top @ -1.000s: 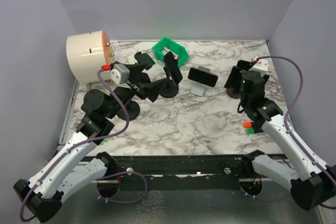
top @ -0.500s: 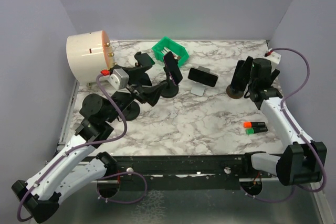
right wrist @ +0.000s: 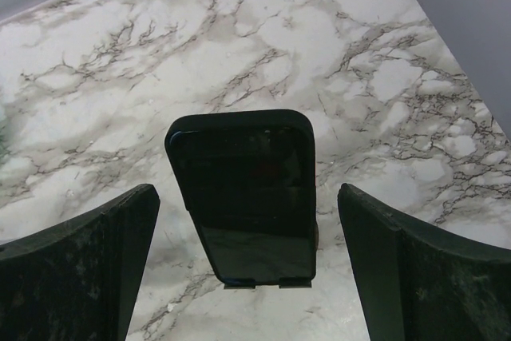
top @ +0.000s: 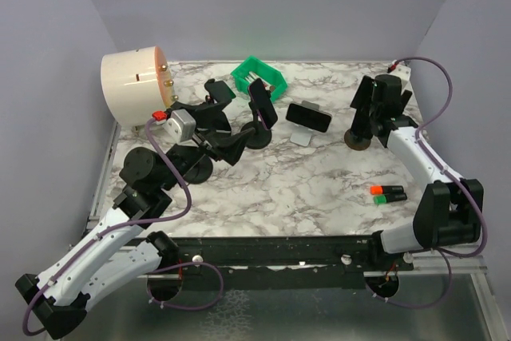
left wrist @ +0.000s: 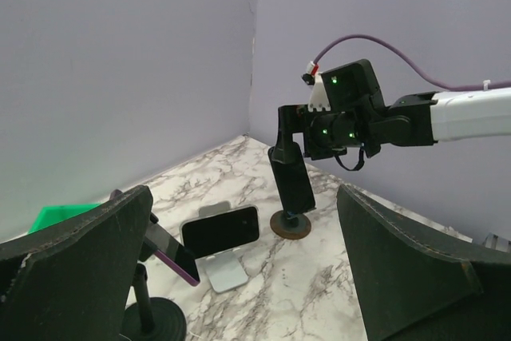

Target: Remove the phone from the phone stand

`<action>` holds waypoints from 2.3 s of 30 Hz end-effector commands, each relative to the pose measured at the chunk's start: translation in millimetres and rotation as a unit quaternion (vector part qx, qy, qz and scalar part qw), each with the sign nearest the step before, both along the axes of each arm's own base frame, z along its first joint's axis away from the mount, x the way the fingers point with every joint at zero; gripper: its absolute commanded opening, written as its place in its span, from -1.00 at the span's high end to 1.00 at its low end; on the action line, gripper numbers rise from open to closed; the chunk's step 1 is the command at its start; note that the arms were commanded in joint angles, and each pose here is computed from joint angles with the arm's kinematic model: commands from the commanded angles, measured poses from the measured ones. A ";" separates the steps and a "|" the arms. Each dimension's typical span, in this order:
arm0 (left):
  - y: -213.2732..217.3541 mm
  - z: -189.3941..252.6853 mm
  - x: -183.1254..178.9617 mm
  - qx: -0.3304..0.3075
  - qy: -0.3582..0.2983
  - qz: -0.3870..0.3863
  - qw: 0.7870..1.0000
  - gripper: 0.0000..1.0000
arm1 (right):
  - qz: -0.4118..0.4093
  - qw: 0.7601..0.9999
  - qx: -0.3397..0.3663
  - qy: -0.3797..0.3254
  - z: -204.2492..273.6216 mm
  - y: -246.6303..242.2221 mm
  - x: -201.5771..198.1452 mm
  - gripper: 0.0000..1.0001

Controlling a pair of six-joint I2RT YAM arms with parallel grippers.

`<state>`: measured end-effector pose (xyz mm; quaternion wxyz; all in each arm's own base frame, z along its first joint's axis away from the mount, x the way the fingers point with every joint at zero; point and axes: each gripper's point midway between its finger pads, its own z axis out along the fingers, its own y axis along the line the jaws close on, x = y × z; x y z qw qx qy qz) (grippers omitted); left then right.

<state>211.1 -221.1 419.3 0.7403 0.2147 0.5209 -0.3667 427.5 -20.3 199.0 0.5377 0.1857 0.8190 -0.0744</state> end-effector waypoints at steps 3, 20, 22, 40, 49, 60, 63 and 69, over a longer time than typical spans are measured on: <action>4.1 0.6 0.1 -0.002 -0.009 0.012 1.000 -0.98 | 0.002 1.000 -0.006 0.006 -3.4 -0.1 13.6 -1.00; -1.7 -0.1 -6.0 0.002 -0.015 -0.008 1.000 -0.98 | -0.009 0.999 -0.016 0.039 -24.8 -3.8 20.8 -0.95; -2.2 -0.5 -6.4 0.002 -0.015 -0.009 1.000 -0.98 | -0.007 0.999 -0.015 0.042 -26.5 -3.1 21.3 -0.91; -4.0 -1.5 -7.9 0.004 -0.015 -0.012 1.000 -0.98 | -0.016 0.997 -0.031 0.070 -45.9 -9.2 14.4 -0.79; -5.3 -1.6 -9.7 0.003 -0.015 -0.016 1.000 -0.98 | -0.009 0.997 -0.028 0.067 -46.9 -7.1 12.5 -0.52; -3.0 0.1 -10.8 -0.002 -0.017 -0.013 1.000 -0.98 | 0.005 1.000 -0.014 0.007 3.7 -1.5 6.7 0.03; -0.5 0.1 -9.5 -0.003 -0.018 -0.005 1.000 -0.98 | 0.007 1.000 -0.009 -0.005 15.2 -0.5 3.0 0.03; 0.3 -1.0 -8.9 -0.002 -0.018 0.000 1.000 -0.98 | 0.007 1.000 -0.006 -0.025 33.2 -0.8 -3.4 0.03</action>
